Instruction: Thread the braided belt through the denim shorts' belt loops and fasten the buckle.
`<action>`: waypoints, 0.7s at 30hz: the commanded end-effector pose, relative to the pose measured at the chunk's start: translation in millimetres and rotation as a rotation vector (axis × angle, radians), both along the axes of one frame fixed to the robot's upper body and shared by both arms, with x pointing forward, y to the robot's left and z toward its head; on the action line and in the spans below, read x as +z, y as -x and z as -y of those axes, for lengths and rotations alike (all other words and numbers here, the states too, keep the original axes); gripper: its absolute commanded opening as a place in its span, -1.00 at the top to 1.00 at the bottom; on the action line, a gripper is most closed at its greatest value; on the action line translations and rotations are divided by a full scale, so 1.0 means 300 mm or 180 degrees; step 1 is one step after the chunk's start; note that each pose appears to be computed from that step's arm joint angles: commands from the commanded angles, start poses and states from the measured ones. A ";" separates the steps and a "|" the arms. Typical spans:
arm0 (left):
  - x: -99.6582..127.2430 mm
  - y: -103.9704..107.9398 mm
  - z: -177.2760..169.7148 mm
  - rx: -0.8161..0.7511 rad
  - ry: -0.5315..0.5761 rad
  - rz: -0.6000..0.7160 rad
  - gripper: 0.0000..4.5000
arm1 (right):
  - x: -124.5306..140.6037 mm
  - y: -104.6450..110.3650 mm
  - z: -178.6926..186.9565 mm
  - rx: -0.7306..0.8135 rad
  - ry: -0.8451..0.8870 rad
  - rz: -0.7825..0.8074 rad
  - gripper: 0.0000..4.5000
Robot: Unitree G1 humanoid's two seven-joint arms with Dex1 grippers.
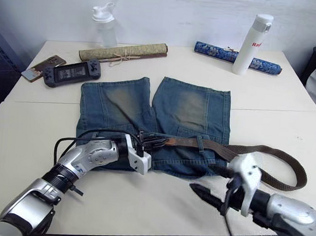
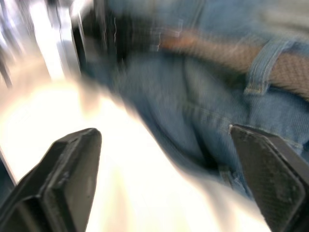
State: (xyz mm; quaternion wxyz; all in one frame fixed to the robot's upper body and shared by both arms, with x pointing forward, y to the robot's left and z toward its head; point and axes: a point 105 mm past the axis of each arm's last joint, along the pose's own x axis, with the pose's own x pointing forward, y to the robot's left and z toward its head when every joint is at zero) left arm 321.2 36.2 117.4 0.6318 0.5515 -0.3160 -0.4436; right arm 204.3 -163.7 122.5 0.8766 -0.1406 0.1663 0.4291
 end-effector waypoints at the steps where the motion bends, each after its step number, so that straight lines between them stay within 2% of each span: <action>1: -0.070 0.015 -0.008 0.0012 -0.0141 -0.0225 1.00 | -0.004 -0.017 -0.022 0.0262 0.0460 0.0534 -0.99; 11: -0.072 0.021 0.003 -0.0004 -0.0108 -0.0263 1.00 | -0.086 -0.114 0.044 0.0310 0.1641 0.1169 -0.99; 14: -0.070 0.021 0.006 -0.0008 -0.0098 -0.0267 1.00 | -0.100 -0.125 0.055 0.0331 0.1748 0.1212 -0.62; 20: -0.066 0.020 0.006 -0.0009 -0.0083 -0.0265 1.00 | -0.117 -0.158 0.077 0.0197 0.1893 0.1276 0.59; 21: -0.064 0.020 0.005 -0.0005 -0.0071 -0.0264 1.00 | -0.117 -0.162 0.078 0.0175 0.1905 0.1287 0.88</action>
